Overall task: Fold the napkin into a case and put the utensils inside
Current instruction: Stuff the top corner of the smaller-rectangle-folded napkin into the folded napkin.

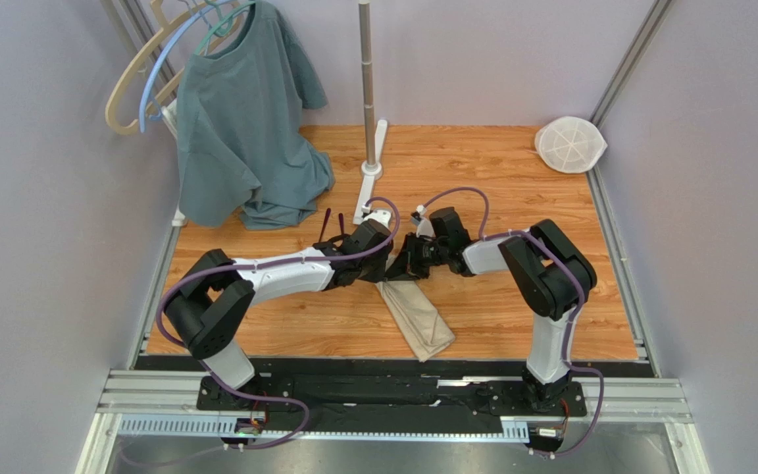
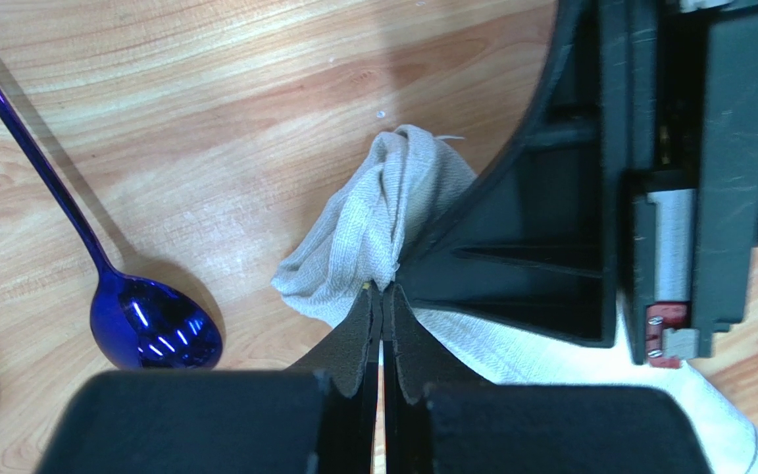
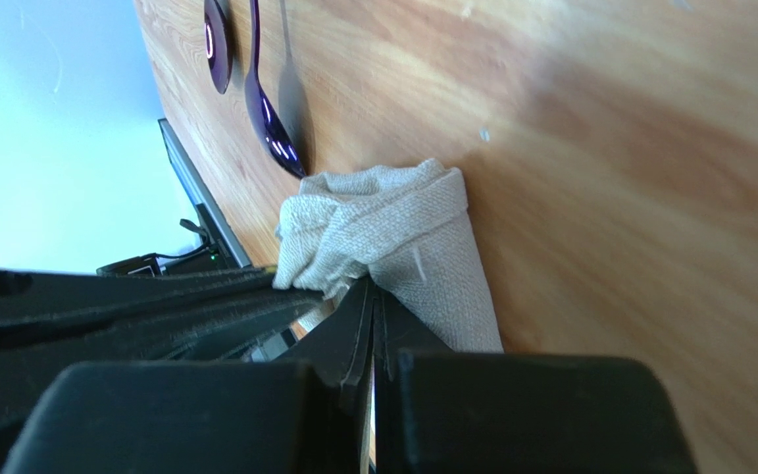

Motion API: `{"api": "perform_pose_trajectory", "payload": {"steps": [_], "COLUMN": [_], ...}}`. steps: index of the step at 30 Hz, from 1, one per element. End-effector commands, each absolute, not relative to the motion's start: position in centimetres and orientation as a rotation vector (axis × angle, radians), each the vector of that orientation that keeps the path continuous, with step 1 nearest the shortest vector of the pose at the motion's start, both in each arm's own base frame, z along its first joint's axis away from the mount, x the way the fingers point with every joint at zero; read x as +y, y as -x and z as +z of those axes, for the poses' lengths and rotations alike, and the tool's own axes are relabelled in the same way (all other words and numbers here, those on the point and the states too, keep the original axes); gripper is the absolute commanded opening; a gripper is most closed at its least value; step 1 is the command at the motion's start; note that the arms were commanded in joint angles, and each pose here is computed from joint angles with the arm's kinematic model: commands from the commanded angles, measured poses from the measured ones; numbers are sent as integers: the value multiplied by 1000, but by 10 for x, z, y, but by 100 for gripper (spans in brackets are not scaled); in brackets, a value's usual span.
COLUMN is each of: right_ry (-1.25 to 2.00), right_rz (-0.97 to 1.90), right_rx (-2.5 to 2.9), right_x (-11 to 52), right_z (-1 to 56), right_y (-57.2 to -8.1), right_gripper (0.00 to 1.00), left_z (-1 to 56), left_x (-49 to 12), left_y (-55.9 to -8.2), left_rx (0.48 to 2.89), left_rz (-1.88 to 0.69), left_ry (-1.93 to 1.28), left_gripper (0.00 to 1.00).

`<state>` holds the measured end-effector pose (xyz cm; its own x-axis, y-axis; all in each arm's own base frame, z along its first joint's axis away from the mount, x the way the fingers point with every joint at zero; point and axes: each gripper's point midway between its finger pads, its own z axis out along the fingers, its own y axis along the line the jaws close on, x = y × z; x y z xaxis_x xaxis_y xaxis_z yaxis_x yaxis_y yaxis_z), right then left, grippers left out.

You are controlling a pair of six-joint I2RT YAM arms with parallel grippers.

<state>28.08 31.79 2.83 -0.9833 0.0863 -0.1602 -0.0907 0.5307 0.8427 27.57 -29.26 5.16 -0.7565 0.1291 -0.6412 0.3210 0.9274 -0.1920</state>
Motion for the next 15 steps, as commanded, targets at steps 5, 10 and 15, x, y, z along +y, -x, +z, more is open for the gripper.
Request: {"api": "perform_pose_trajectory", "payload": {"steps": [5,10,15], "right_ry": [-32,-41,-28], "right_rz": [1392,1418,1437], "right_rx": [2519,2518,2508], "right_x": [303,306,313], "right_z": [52,49,52], "right_y": [-289,-291,-293], "right_gripper": [0,0,0], "left_z": [79,80,77], "left_x": [-297,-295,-297], "left_y": [-278,-281,-281], "left_rx": [2349,2353,2365], "left_rz": [-455,-429,-436], "left_ry": [-242,-258,-266], "left_gripper": [14,22,3]}}
